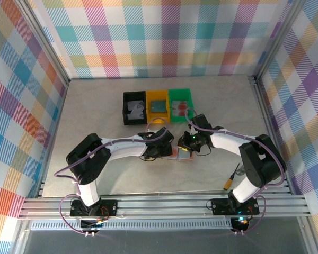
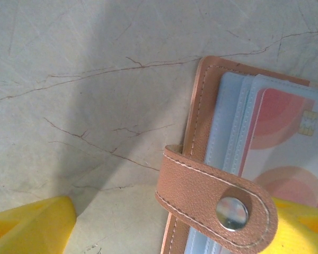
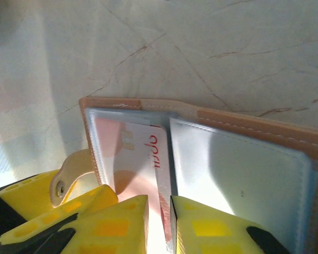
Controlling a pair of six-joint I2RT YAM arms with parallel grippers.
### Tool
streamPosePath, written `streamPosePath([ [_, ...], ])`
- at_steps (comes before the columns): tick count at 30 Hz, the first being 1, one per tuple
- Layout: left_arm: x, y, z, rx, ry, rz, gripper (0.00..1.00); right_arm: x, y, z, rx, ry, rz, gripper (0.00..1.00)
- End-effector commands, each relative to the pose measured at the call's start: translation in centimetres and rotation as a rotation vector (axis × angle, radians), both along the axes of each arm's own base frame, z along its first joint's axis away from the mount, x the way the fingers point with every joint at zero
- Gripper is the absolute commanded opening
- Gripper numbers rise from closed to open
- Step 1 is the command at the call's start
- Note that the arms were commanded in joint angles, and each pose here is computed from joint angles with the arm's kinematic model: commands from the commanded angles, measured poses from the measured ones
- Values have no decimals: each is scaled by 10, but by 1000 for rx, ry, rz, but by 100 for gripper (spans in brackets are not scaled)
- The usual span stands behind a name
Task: Take the credit cards out of the card holder
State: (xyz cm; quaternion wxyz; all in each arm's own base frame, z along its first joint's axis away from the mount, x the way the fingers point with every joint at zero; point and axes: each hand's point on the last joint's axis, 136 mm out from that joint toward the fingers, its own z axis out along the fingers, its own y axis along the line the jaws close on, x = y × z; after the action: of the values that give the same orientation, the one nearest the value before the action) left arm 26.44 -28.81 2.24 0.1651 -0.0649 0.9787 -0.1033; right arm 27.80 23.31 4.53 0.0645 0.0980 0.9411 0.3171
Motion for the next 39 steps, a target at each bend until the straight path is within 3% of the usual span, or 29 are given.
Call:
streamPosePath([
  [1,-53,16,-48,72,253,-22,85,0,12,13,81,-43,40,18],
  [5,-54,15,-51,76,261,-23,85,0,18,16,120,-57,63,18],
  [32,-58,10,-72,33,315,-33,84,-1,1,-24,-10,-1,27,20],
  [39,-59,9,-74,26,319,-35,84,0,8,-27,33,4,32,20],
])
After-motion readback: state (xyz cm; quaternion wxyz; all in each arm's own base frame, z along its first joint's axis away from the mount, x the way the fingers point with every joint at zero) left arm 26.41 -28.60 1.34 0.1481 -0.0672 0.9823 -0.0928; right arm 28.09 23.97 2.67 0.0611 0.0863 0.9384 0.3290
